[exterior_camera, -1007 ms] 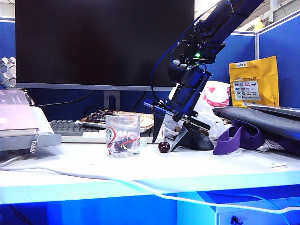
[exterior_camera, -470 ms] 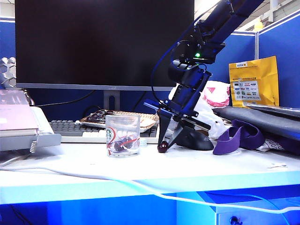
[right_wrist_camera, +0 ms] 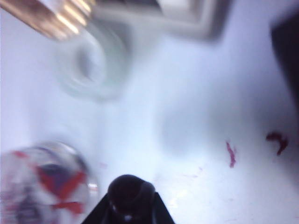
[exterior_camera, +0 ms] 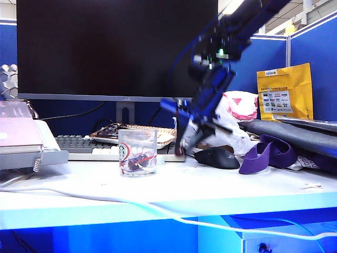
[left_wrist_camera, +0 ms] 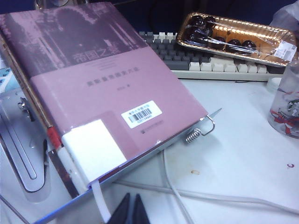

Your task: Pick up the cherry on the right side of the glass and put it inside the glass.

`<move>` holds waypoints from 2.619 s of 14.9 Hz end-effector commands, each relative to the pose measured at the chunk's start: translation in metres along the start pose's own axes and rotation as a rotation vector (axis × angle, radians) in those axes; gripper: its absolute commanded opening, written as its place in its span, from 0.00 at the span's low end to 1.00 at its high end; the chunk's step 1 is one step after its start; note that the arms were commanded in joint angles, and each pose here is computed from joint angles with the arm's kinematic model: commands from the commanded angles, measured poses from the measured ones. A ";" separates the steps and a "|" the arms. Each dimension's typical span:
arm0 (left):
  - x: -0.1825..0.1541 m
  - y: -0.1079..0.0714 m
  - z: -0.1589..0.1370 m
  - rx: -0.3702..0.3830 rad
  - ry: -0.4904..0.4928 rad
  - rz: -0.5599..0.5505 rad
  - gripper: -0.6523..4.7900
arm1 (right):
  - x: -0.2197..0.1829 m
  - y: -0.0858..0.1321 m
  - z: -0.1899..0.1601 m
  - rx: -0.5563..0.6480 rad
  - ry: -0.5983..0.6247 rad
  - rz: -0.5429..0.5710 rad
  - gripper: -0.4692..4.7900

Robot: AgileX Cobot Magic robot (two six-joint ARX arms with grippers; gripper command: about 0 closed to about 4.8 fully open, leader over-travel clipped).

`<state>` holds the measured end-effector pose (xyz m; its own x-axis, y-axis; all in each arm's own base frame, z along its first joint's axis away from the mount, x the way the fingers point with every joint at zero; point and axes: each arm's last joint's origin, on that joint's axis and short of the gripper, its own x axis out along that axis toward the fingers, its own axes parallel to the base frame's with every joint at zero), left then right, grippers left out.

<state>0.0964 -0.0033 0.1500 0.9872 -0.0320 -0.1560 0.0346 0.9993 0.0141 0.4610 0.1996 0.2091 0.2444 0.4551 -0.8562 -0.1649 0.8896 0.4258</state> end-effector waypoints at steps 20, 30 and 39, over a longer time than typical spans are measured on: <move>0.000 0.000 -0.001 0.004 0.009 -0.003 0.11 | -0.078 0.094 -0.016 -0.217 0.091 0.235 0.31; 0.000 0.000 -0.001 0.004 0.009 -0.003 0.11 | -0.048 0.116 -0.025 -0.331 0.023 0.030 0.31; 0.000 0.000 -0.001 0.004 0.009 -0.003 0.11 | -0.044 0.115 -0.022 -0.334 0.007 0.035 0.64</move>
<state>0.0964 -0.0033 0.1500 0.9873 -0.0316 -0.1560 0.0342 0.9993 0.0138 0.4100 0.2808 0.2854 0.2132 0.4760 -0.8532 -0.4693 0.8158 0.3379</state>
